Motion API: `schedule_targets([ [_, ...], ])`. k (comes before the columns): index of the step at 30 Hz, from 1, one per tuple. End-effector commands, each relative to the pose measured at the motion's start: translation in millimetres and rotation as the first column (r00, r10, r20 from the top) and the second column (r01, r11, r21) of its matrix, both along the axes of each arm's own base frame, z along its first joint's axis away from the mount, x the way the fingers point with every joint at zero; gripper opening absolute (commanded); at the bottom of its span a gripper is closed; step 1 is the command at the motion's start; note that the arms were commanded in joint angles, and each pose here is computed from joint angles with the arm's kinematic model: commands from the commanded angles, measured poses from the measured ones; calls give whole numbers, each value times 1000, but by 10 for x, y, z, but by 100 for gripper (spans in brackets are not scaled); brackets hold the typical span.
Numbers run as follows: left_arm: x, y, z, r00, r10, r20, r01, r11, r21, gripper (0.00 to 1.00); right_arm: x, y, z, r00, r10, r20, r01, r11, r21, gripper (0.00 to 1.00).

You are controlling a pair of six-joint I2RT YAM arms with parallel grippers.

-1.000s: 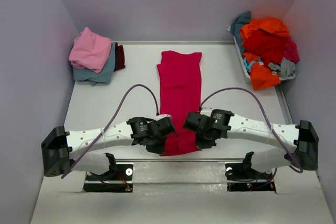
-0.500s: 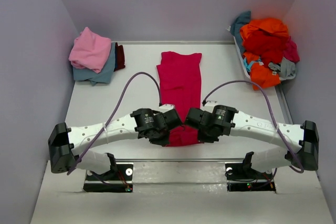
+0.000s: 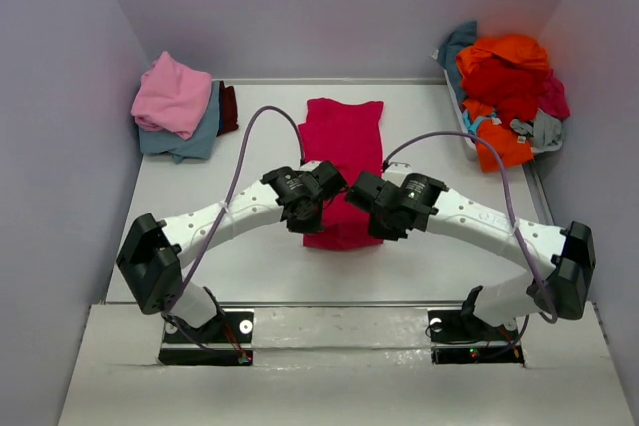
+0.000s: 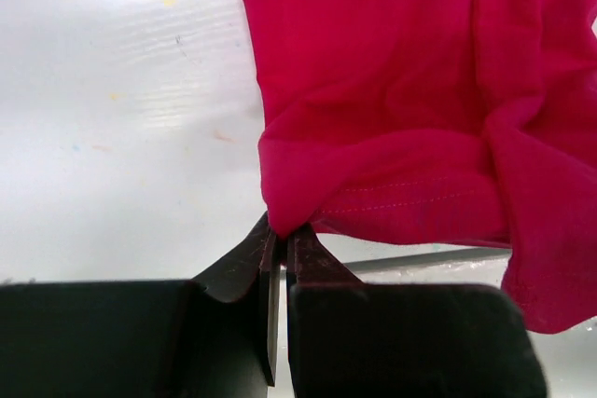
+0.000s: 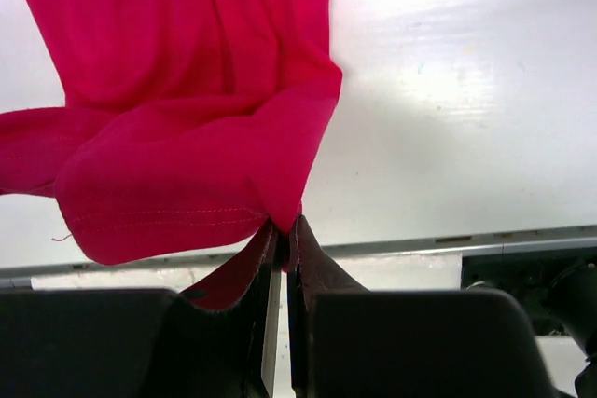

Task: Fold and stack the t-shirts
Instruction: Fold the folded rectangular tshirt in 1/3 of the way

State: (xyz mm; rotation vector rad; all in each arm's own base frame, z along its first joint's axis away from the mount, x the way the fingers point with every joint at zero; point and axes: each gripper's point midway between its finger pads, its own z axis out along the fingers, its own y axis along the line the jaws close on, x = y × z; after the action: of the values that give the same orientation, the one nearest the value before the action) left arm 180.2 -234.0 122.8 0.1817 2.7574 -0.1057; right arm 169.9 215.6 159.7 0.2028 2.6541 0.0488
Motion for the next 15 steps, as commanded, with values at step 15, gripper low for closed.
schedule_targets([
  [15, 1111, -93, 43, 995, 10, 99, -14, 999, 43, 6, 1150, 107, 88, 994, 27, 107, -27, 1000, 2, 8],
])
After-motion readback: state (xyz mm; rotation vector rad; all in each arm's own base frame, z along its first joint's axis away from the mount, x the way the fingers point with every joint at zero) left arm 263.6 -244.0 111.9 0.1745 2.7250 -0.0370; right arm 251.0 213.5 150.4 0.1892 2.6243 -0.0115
